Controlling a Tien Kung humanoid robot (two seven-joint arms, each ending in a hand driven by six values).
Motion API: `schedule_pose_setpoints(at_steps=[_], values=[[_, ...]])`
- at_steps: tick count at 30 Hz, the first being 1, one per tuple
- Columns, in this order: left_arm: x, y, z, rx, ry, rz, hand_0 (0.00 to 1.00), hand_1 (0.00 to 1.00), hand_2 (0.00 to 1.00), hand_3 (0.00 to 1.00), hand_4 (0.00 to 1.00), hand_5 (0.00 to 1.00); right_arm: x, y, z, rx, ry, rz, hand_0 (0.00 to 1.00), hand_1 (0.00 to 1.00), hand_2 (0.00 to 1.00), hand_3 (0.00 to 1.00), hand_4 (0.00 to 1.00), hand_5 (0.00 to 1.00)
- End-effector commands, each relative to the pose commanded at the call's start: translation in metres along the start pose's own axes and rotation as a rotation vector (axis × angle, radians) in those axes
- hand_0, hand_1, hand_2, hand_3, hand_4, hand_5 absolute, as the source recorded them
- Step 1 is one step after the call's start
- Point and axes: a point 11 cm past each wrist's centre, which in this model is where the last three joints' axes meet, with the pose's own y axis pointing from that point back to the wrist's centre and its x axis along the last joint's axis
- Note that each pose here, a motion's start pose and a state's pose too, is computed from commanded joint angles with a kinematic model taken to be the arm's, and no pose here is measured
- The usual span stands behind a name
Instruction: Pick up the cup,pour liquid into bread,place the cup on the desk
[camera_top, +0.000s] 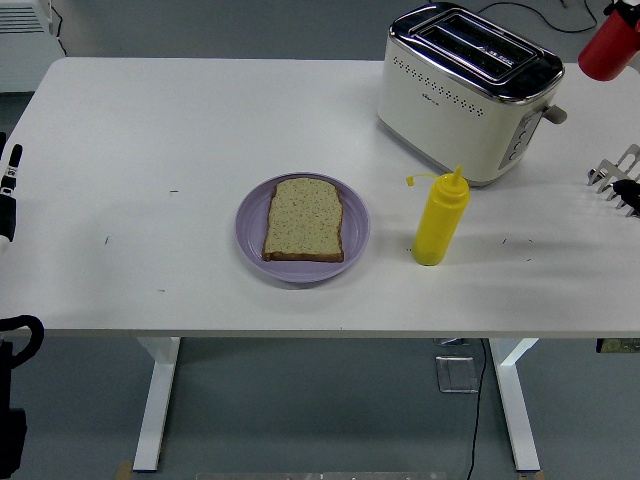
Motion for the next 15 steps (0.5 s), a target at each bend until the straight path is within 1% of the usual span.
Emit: schedule_pose_setpoints(at_steps=[3,5,6,11,15], values=[[0.000,0.000,0.000,-0.001,0.000,0.000,0.791,0.743,0.743,0.699,0.510,0.998,0.012,0.008,0.012,-0.043,-0.043,0.051,0.098,0.151,0.278,0.331,0.501,0.002],[0.000,0.000,0.000,-0.001,0.000,0.001,0.791,0.743,0.743,0.699,0.510,0.998,0.026,0.018,0.023,-0.057,-0.020,0.111,0.098,0.151,0.278,0.331,0.501,0.002],[0.000,0.000,0.000,-0.001,0.000,0.001,0.791,0.744,0.743,0.699,0.510,0.998,0.030,0.021,0.027,-0.062,-0.016,0.127,0.108,0.154,0.277,0.328,0.506,0.002],[0.000,0.000,0.000,0.000,0.000,0.000,0.791,0.744,0.743,0.699,0.510,0.998,0.042,0.035,0.040,-0.056,0.038,0.168,0.108,0.154,0.277,0.328,0.506,0.002],[0.000,0.000,-0.001,0.002,0.000,0.000,0.792,0.744,0.742,0.700,0.509,0.998,0.044,0.052,0.054,-0.029,0.155,0.155,0.110,0.157,0.279,0.329,0.502,0.002]])
